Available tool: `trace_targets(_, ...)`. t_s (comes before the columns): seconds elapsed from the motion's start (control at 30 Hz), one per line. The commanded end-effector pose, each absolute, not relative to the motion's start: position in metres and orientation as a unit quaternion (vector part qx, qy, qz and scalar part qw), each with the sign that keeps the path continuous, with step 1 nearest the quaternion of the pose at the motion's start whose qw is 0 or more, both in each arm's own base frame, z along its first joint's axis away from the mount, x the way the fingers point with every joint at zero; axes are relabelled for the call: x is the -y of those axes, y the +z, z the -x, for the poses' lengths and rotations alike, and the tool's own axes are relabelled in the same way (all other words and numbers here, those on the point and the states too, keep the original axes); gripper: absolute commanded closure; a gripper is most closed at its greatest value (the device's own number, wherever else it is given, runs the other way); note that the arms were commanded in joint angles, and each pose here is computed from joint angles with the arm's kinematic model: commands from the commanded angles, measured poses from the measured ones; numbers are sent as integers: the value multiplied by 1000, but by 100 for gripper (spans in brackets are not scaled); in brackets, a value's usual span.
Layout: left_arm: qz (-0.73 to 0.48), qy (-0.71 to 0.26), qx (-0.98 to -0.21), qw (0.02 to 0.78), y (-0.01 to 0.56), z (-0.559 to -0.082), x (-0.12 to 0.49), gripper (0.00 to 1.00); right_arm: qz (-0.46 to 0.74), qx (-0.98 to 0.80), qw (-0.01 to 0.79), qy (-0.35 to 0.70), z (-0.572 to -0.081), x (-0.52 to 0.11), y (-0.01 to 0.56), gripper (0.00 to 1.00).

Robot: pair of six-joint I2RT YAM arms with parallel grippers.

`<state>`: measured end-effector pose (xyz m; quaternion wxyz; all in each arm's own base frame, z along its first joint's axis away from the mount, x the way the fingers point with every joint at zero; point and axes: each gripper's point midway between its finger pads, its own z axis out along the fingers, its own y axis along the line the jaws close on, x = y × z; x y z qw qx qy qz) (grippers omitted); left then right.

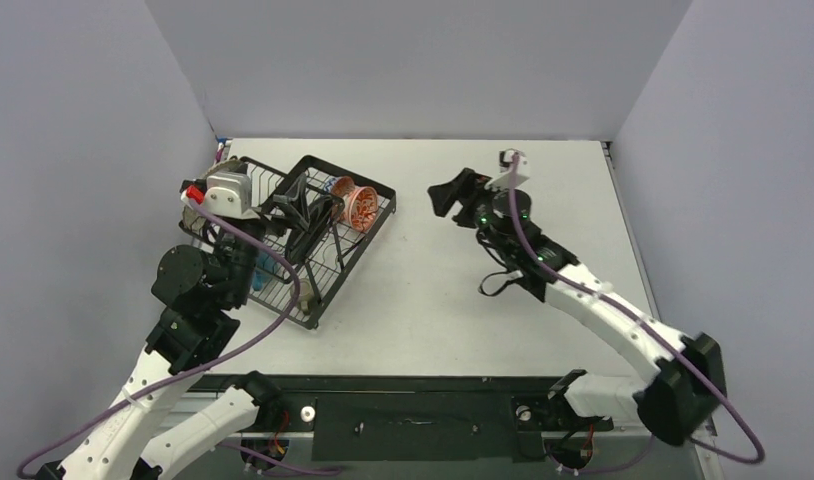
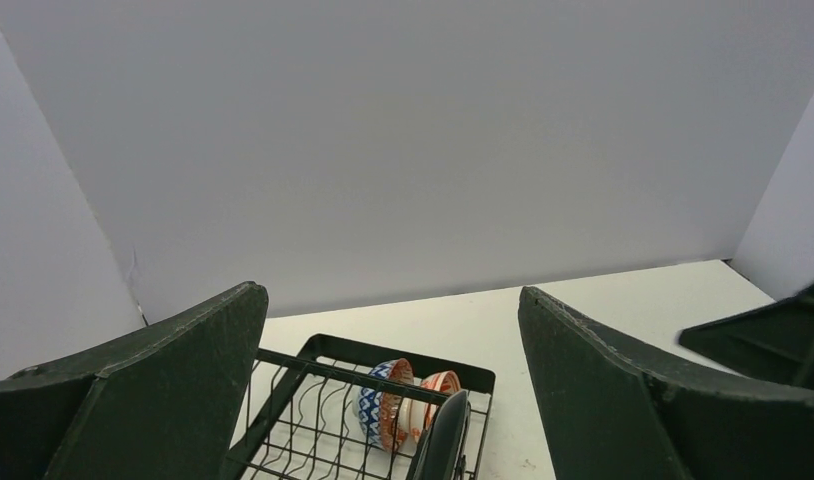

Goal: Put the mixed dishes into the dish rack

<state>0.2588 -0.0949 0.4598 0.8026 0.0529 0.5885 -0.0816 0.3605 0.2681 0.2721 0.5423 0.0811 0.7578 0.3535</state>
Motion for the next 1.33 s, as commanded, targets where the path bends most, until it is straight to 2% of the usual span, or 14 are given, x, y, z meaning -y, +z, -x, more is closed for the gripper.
trace_targets(0.0,-5,-97,-561,822,485,-252,83,4,-32,-796,577,178,-324,-173,274,26)
trace_targets(0.17,19,-108,-549,828,499,-237,69,4,-52,-776,623,85,-283,-99,310,22)
trace_targets(0.33,46,-102,-559,822,498,-224,50,4,-75,-736,670,62,-246,-55,350,19)
trace_targets(0.8,51,-90,-560,822,519,-194,23,4,-128,-677,724,32,-192,6,404,14)
trace_targets(1.3,32,-67,-563,823,519,-202,28,4,-152,-639,749,80,-167,17,427,13)
